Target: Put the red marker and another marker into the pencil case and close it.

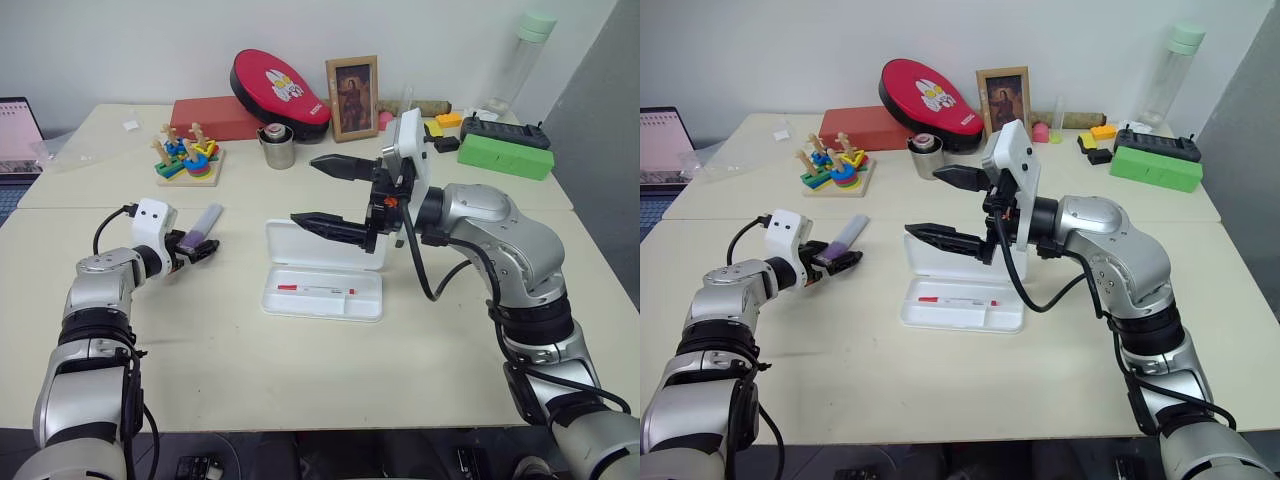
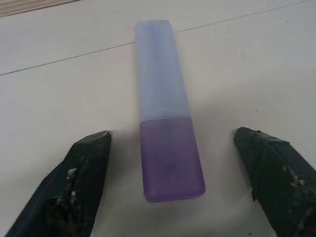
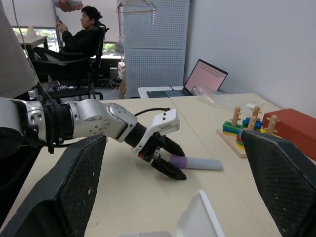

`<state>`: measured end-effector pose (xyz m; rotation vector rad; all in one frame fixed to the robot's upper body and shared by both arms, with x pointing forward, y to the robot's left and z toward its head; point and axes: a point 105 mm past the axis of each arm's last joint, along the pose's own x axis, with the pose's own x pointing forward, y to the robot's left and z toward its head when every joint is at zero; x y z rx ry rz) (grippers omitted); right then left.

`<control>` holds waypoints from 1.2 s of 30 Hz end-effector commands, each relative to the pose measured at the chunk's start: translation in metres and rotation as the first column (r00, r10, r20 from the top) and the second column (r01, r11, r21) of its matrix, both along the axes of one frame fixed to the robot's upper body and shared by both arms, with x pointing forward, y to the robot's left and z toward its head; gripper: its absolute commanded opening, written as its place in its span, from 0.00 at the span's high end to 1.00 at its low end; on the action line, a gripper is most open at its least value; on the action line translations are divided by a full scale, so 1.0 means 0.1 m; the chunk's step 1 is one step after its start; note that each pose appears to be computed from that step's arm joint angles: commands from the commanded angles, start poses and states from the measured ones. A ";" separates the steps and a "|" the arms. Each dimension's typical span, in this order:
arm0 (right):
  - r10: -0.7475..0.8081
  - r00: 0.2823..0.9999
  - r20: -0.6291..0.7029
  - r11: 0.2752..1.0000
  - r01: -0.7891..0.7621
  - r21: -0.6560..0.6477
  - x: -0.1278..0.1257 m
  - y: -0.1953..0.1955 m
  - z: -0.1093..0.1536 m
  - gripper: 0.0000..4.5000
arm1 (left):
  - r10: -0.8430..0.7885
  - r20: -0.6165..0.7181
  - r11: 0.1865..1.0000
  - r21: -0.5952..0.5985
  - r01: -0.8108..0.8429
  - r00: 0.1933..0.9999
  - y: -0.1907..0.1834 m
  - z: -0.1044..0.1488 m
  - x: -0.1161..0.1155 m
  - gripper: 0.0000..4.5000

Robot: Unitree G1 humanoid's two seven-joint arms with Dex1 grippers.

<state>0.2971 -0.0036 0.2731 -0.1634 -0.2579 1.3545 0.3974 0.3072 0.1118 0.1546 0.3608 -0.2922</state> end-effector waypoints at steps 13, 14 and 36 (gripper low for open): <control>0.001 1.000 0.028 0.999 -0.002 0.034 -0.06 -0.07 0.10 0.00 | -0.008 0.076 1.000 -0.008 0.009 0.997 -0.05 0.12 0.06 0.69; 0.005 1.000 0.022 0.999 -0.006 0.034 -0.07 -0.10 0.09 0.00 | -0.041 0.132 0.999 -0.015 0.043 0.990 -0.11 0.24 0.07 0.72; -0.093 0.994 -0.061 0.986 0.084 -0.144 -0.26 -0.95 -0.15 0.00 | -0.926 -0.195 0.235 0.372 0.898 0.323 -1.58 0.56 -0.98 0.72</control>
